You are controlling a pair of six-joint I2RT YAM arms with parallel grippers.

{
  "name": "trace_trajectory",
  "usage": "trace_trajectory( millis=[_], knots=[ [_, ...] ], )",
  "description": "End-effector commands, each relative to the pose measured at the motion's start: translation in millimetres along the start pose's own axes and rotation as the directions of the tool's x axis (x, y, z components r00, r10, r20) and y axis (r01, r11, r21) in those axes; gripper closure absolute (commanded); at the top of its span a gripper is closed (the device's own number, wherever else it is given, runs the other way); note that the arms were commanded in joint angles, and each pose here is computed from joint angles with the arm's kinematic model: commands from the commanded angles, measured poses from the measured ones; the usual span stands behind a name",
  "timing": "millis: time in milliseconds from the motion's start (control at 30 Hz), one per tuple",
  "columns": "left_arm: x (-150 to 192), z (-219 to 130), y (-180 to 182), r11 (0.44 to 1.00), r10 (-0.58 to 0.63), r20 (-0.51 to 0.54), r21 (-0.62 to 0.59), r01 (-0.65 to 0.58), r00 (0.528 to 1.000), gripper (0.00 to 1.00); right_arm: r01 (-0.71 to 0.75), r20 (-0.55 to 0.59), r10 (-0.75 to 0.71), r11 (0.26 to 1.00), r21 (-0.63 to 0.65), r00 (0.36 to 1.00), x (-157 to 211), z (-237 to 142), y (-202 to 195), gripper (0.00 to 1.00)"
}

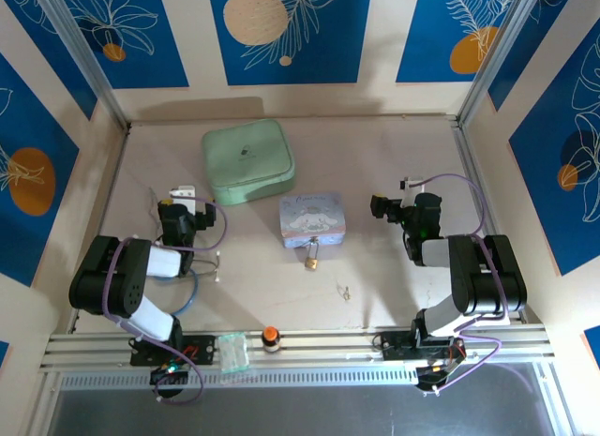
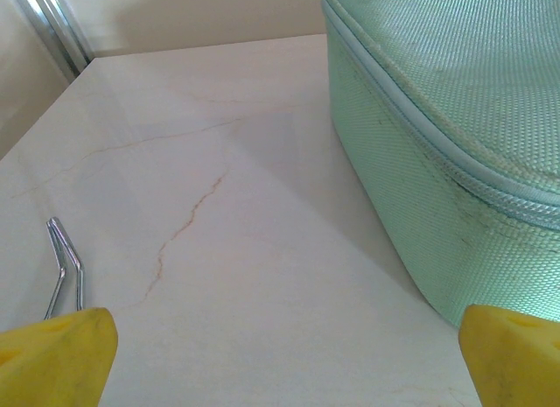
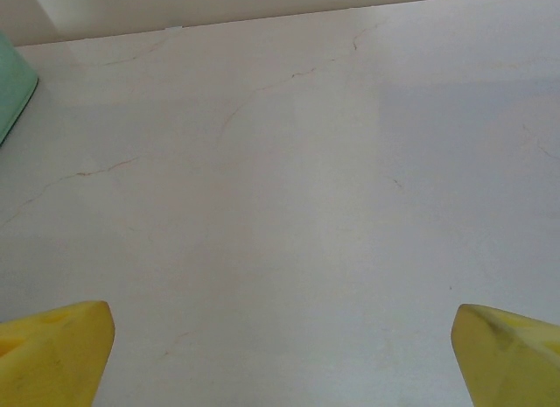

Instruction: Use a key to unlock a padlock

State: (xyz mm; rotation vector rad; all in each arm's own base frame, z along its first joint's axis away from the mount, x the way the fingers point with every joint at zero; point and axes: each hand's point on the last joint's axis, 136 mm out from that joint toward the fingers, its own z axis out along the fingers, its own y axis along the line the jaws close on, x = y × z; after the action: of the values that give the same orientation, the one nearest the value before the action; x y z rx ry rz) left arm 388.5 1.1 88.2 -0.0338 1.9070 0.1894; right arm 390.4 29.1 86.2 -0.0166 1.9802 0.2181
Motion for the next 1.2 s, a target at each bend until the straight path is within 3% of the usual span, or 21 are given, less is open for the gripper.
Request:
trace_trajectory(
  millis=[0, 1167],
  knots=[
    [-7.5, 2.2, -0.5, 1.000, 0.002, 0.027, 0.012, -0.002, 1.000, 0.01, 0.022, 0.025, -0.022, 1.000, -0.011, 0.999, -11.0, 2.6, 1.0, 0.01],
    [-15.8, -6.3, 3.6, 1.000, -0.005, 0.057, -0.001, 0.005, 0.998, 0.01, 0.015, 0.026, -0.015, 1.000, -0.014, 1.000, -20.0, -2.2, 2.3, 0.01]
  ],
)
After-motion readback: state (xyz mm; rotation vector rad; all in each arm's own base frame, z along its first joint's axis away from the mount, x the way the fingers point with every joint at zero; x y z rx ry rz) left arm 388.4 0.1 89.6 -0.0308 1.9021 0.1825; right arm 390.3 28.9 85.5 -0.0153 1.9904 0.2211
